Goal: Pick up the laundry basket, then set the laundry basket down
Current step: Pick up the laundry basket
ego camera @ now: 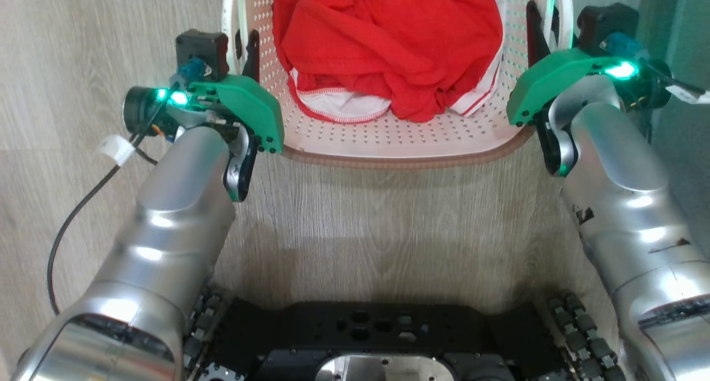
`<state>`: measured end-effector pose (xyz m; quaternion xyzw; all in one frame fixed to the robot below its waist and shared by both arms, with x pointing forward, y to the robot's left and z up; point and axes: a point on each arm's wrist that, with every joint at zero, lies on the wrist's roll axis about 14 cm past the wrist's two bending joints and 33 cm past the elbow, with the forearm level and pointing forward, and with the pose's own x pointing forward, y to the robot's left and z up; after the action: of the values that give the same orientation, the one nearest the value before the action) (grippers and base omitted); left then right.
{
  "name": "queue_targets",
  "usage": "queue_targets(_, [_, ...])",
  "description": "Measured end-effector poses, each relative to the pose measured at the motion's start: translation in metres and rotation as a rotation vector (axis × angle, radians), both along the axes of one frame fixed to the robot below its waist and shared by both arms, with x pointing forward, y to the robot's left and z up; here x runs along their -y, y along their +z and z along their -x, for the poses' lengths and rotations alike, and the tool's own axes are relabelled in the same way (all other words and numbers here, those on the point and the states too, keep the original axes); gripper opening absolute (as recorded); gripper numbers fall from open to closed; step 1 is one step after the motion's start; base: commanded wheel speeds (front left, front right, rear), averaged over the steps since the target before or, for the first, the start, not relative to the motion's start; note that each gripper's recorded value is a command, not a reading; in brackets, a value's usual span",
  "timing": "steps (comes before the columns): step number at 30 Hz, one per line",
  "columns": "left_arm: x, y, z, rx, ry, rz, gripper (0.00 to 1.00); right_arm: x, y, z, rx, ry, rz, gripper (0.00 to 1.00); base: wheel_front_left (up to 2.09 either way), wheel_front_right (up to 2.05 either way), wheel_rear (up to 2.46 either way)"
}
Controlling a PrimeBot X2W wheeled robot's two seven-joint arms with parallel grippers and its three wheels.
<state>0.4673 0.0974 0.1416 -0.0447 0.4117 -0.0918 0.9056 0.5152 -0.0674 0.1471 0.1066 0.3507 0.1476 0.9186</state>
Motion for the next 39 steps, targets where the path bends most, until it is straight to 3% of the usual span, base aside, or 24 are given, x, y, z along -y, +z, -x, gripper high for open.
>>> queue_targets(8, [-0.002, 0.025, 0.010, 0.007, 0.029, 0.006, 0.00, 0.001, 0.025, 0.008, -0.005, 0.003, 0.003, 0.00, 0.00, 0.00, 0.00])
queue_targets(27, [-0.003, 0.089, 0.112, -0.105, 0.046, 0.039, 0.00, -0.004, 0.089, 0.105, -0.184, 0.029, 0.003, 0.00, 0.00, 0.00, 0.00])
queue_targets(39, [-0.004, 0.126, 0.163, -0.096, 0.041, 0.048, 0.00, -0.007, 0.135, 0.156, -0.186, 0.049, -0.009, 0.00, 0.00, 0.00, 0.00])
